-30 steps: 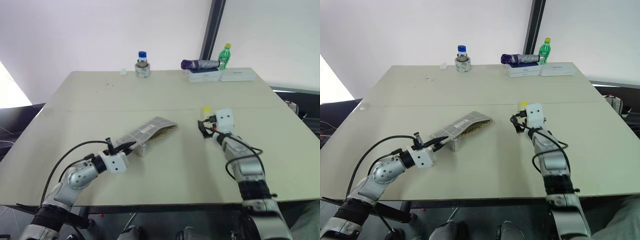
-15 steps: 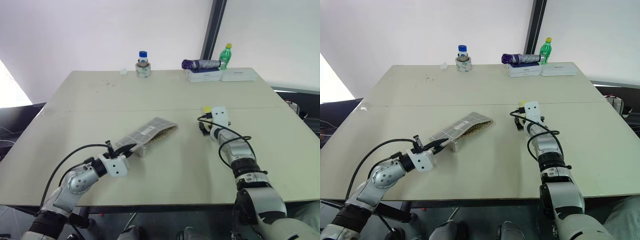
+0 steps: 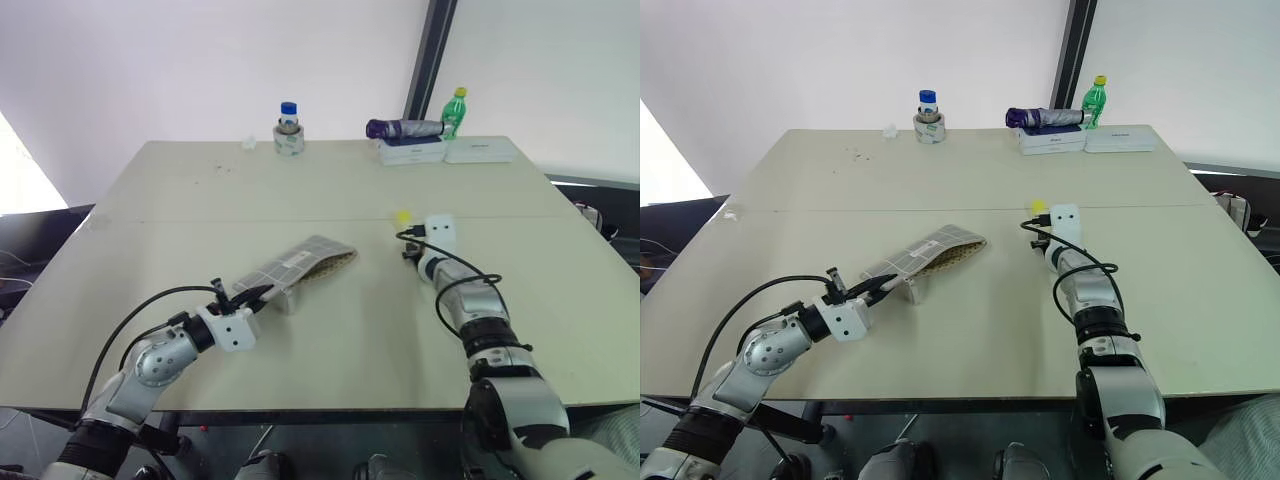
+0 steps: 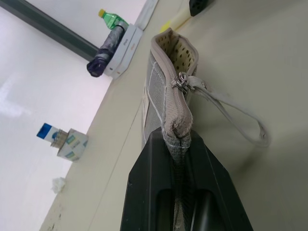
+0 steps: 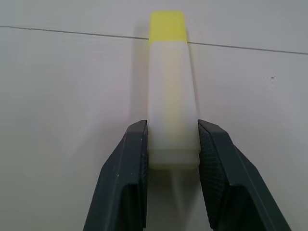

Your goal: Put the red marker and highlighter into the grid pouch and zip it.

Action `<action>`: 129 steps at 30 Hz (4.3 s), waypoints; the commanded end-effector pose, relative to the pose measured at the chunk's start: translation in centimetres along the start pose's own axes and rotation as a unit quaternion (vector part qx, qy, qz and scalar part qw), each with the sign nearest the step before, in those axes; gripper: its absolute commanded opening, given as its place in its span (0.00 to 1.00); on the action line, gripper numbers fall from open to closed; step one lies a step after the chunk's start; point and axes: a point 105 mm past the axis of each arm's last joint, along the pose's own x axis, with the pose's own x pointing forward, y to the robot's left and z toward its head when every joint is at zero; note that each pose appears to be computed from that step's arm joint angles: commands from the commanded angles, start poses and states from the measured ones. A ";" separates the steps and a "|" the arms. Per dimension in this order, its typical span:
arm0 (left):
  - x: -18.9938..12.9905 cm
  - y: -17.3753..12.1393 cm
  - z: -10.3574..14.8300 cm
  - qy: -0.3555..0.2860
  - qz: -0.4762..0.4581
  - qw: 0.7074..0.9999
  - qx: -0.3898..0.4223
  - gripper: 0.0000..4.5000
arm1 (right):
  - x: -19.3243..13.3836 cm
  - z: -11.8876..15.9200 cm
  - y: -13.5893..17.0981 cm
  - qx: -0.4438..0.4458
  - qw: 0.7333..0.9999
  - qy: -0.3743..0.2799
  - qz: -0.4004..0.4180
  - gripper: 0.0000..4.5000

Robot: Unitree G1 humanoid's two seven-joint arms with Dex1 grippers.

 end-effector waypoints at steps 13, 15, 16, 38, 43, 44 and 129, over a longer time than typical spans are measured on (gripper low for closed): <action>0.9 1.7 0.4 -0.026 0.025 0.999 -0.001 0.00 | -12.0 1.3 4.6 -0.081 0.906 0.003 0.416 0.19; 1.0 1.8 0.6 -0.032 0.023 0.999 0.000 0.00 | -11.9 0.8 5.1 -0.091 0.904 0.008 0.417 0.19; 0.9 1.7 0.6 -0.035 0.021 0.999 -0.001 0.00 | -11.8 0.7 5.4 -0.090 0.904 0.005 0.418 0.19; 0.3 0.9 2.8 -0.074 -0.048 0.994 0.059 0.00 | -8.2 2.3 12.9 -0.402 0.778 -0.092 0.474 0.19; -0.3 1.4 2.1 -0.063 -0.047 0.995 0.062 0.00 | -7.9 2.4 14.7 -0.460 0.733 -0.134 0.482 0.19; -0.5 1.5 1.9 -0.058 -0.045 0.995 0.062 0.00 | -7.8 2.2 14.9 -0.466 0.727 -0.138 0.485 0.19; -1.6 2.5 -1.9 -0.006 -0.057 0.989 -0.135 1.00 | -7.9 0.4 1.4 -0.085 0.938 -0.076 0.328 0.99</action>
